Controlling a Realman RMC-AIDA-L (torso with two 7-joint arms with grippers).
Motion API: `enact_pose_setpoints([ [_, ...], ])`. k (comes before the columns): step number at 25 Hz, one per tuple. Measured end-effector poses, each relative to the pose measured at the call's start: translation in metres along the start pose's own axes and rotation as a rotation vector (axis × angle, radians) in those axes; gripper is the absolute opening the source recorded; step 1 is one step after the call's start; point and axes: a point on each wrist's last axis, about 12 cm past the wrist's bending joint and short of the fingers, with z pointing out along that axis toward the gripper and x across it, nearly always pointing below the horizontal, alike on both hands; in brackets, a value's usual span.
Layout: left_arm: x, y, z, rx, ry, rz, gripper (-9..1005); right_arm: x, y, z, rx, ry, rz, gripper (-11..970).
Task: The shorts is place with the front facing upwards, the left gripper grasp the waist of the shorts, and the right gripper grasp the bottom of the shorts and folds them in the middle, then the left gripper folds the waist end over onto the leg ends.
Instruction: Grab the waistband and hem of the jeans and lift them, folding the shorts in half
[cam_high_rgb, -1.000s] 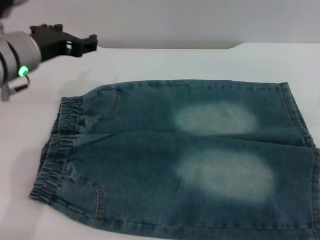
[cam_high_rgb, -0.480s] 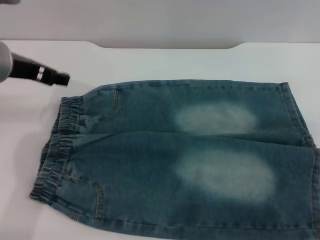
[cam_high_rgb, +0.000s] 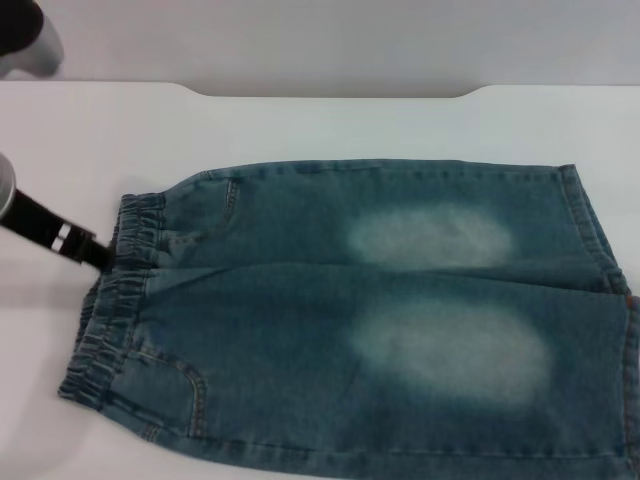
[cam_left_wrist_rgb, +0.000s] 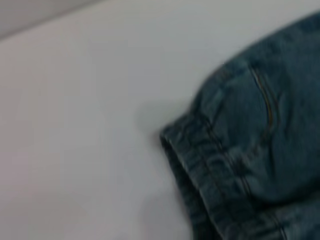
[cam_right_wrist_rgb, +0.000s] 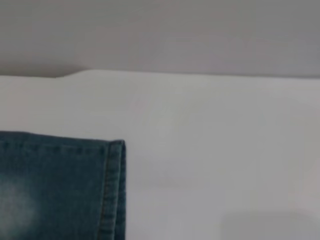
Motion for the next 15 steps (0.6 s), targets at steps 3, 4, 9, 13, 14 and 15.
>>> enact_pose_setpoints([
  [3,0.002,-0.006,0.0,0.025,0.093,0.0,835,0.004,-0.003,0.001,0.001,0.012,0.023,615],
  [4,0.003,-0.007,0.0,0.027,0.104,0.0,834,0.006,-0.003,0.002,0.001,0.015,0.029,615],
  [9,0.003,-0.016,0.0,0.039,0.176,0.001,834,0.01,-0.006,0.006,0.005,0.019,0.048,615],
  [13,0.004,-0.02,0.007,0.046,0.215,-0.005,833,0.011,-0.009,0.013,0.012,0.016,0.046,614],
  [14,0.004,-0.022,0.009,0.047,0.23,-0.005,833,0.013,-0.01,0.016,0.013,0.018,0.046,614],
  [15,0.007,-0.028,0.017,0.043,0.275,-0.002,833,0.014,-0.011,0.018,0.014,0.019,0.045,614],
])
